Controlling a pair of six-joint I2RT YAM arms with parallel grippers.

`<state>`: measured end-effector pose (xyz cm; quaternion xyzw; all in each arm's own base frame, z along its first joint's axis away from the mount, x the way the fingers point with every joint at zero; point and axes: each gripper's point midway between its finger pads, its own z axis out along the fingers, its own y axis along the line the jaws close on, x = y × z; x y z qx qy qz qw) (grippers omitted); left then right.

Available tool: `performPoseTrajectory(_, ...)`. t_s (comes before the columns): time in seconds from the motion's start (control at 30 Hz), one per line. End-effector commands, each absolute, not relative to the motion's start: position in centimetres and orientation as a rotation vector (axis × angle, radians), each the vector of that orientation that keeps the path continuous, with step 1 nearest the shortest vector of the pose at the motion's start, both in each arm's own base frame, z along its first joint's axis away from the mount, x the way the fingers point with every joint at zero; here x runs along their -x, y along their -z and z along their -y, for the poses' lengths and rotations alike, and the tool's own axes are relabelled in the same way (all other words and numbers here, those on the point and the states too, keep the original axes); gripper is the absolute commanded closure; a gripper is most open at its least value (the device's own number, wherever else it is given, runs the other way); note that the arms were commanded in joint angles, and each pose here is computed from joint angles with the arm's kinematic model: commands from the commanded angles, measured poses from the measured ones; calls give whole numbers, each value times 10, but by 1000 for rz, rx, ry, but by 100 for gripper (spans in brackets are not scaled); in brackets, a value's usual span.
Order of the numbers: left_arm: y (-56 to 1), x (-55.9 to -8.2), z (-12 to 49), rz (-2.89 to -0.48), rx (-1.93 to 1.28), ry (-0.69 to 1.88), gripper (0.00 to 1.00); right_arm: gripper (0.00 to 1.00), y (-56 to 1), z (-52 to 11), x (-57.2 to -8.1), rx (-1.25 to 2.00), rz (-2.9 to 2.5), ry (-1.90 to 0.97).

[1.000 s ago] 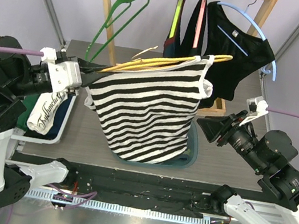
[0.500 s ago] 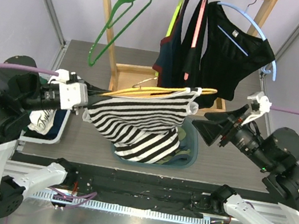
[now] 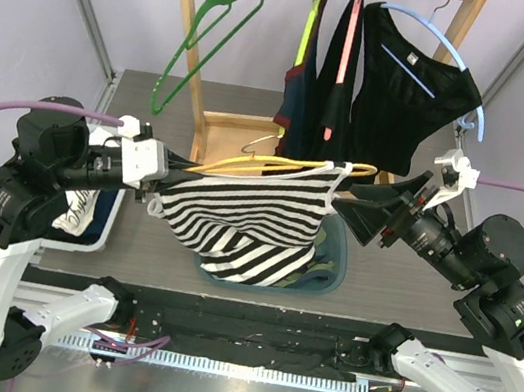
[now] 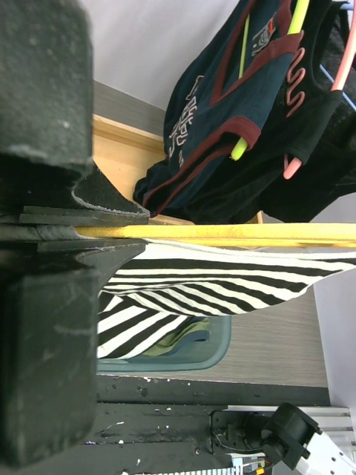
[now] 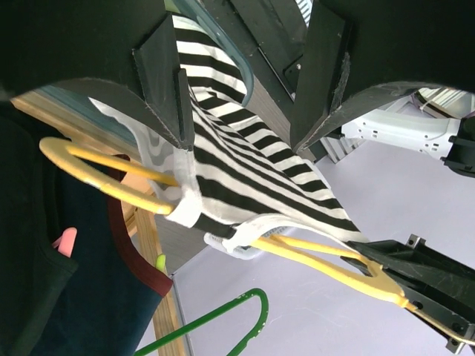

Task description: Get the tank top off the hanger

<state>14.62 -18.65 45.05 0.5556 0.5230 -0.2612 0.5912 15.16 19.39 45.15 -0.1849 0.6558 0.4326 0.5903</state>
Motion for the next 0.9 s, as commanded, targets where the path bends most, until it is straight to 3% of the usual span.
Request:
performPoseTrajectory(0.0, -474, -139, 189, -1111, -1280, 608, 100, 38, -464, -200, -157, 421, -1471, -1028)
performPoseTrajectory(0.33, -476, -134, 190, -1110, -1282, 637, 100, 39, -462, -203, -170, 407, -1461, -994)
performPoseTrajectory(0.53, -478, -131, 189, -1106, -1281, 645, 100, 45, -458, -210, -179, 407, -1469, -992)
performPoseTrajectory(0.73, -479, -129, 190, -1105, -1279, 655, 100, 55, -465, -219, -182, 411, -1438, -1031)
performPoseTrajectory(0.87, -479, -129, 190, -1106, -1279, 658, 100, 73, -471, -221, -179, 421, -1427, -1055)
